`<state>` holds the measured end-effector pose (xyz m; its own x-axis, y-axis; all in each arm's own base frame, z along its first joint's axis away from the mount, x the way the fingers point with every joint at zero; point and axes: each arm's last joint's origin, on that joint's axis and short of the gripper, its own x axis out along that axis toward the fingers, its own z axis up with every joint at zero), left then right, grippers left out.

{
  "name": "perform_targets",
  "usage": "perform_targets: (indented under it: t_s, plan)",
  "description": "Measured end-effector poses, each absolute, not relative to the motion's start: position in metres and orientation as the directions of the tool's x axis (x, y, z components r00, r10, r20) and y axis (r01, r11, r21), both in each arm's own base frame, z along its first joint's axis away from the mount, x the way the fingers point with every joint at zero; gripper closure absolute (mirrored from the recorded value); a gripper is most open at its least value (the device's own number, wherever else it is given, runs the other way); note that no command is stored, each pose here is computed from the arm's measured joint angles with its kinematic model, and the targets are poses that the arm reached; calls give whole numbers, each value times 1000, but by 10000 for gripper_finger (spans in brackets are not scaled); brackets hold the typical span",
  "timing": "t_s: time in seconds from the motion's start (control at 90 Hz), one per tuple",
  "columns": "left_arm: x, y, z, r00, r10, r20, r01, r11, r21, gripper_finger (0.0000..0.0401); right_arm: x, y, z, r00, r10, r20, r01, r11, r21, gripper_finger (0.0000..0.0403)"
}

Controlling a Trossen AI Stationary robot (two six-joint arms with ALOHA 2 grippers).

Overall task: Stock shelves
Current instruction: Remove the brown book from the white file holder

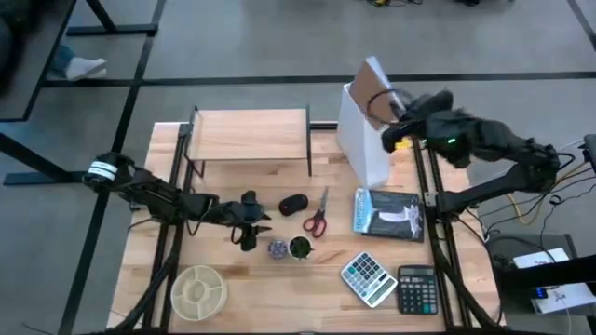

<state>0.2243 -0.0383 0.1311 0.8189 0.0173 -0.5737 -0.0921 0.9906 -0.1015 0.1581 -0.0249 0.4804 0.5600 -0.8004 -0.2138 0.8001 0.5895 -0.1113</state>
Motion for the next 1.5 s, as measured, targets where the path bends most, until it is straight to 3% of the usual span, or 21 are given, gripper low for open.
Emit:
perform_targets:
  t_s: [0.256, 0.433, 0.578, 0.789, 1.033, 1.5]
  plan:
    - [226, -39, 133, 835, 14, -550, -92, 989, -115, 279, 146, -8, 508, 784, -592, -186, 598, 801, -27, 402]
    - [227, -39, 136, 851, 11, -526, -89, 988, -122, 283, 153, 6, 492, 859, -398, -323, 430, 902, 32, 403]
    - [227, -39, 136, 851, 13, -525, -90, 988, -122, 276, 155, 16, 462, 756, -333, -564, 443, 894, 67, 403]
    - [228, -39, 136, 853, 22, -521, -95, 989, -115, 263, 162, 30, 428, 489, -358, -795, 579, 815, -12, 403]
    - [228, -37, 137, 854, 90, -512, -151, 985, -79, 252, 189, 44, 407, 416, -349, -840, 558, 827, -67, 403]
    - [228, -37, 137, 856, 92, -509, -152, 985, -78, 265, 269, 94, 325, 172, -499, -850, 375, 831, -412, 403]
